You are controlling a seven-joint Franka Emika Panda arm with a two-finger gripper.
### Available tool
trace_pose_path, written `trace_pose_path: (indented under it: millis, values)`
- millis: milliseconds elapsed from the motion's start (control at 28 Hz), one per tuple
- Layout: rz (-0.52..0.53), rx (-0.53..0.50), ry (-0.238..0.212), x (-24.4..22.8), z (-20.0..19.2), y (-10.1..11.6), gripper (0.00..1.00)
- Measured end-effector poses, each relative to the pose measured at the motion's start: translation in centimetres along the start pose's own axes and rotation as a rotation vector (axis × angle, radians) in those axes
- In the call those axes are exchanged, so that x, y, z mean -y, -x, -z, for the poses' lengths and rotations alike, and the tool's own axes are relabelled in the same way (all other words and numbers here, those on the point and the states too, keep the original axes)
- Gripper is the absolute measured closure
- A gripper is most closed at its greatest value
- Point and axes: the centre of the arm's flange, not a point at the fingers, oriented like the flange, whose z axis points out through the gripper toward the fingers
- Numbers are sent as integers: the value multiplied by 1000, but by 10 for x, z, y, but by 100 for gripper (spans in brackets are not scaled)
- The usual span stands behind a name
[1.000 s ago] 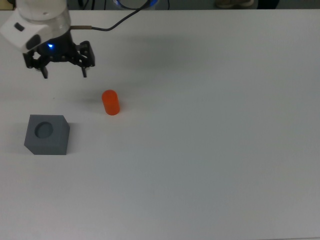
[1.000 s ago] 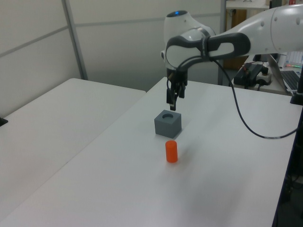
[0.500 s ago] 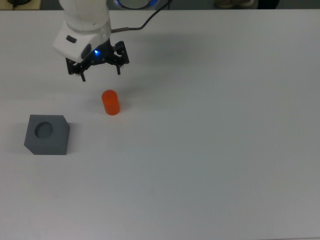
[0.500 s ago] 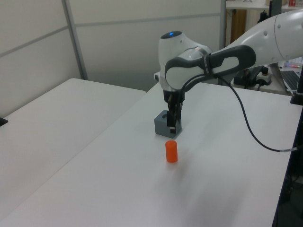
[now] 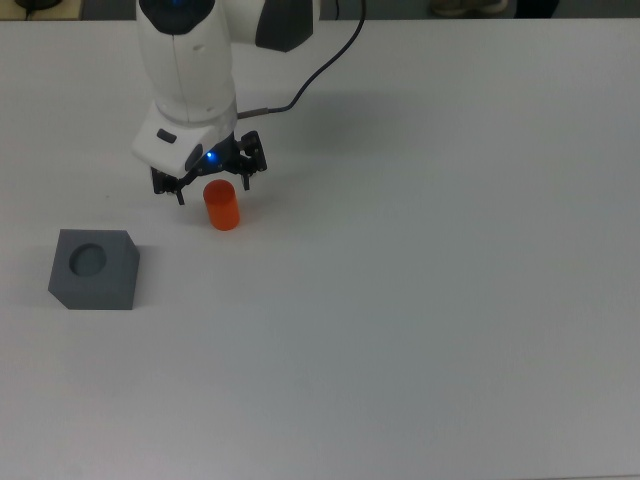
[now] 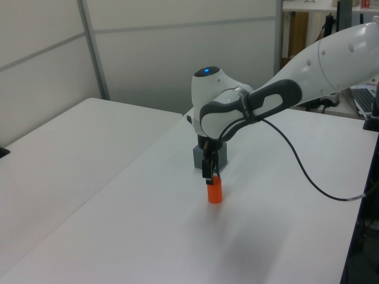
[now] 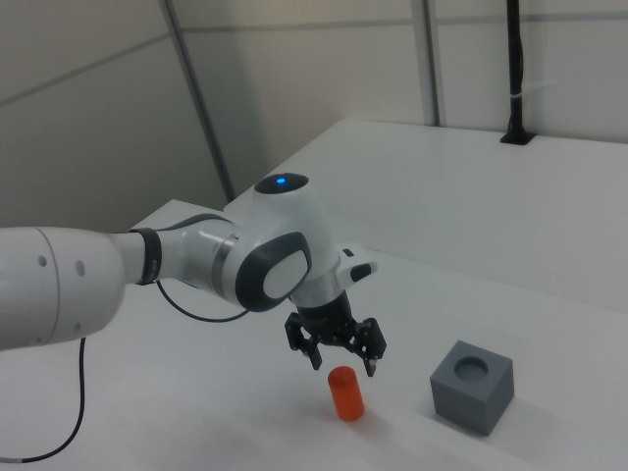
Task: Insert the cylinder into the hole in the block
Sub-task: 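Close the gripper around the orange cylinder and lift it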
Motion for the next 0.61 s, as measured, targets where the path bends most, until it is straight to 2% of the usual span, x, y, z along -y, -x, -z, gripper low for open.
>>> trace_pose_path:
  millis: [321, 393, 429, 571, 607]
  values:
    - [37, 23, 26, 5, -11, -3, 0]
    - [46, 31, 34, 6, -14, -3, 6]
    - [50, 38, 36, 7, -16, -2, 14]
    - [56, 55, 37, 8, -24, 1, 26]
    - [56, 58, 36, 8, -25, 1, 26]
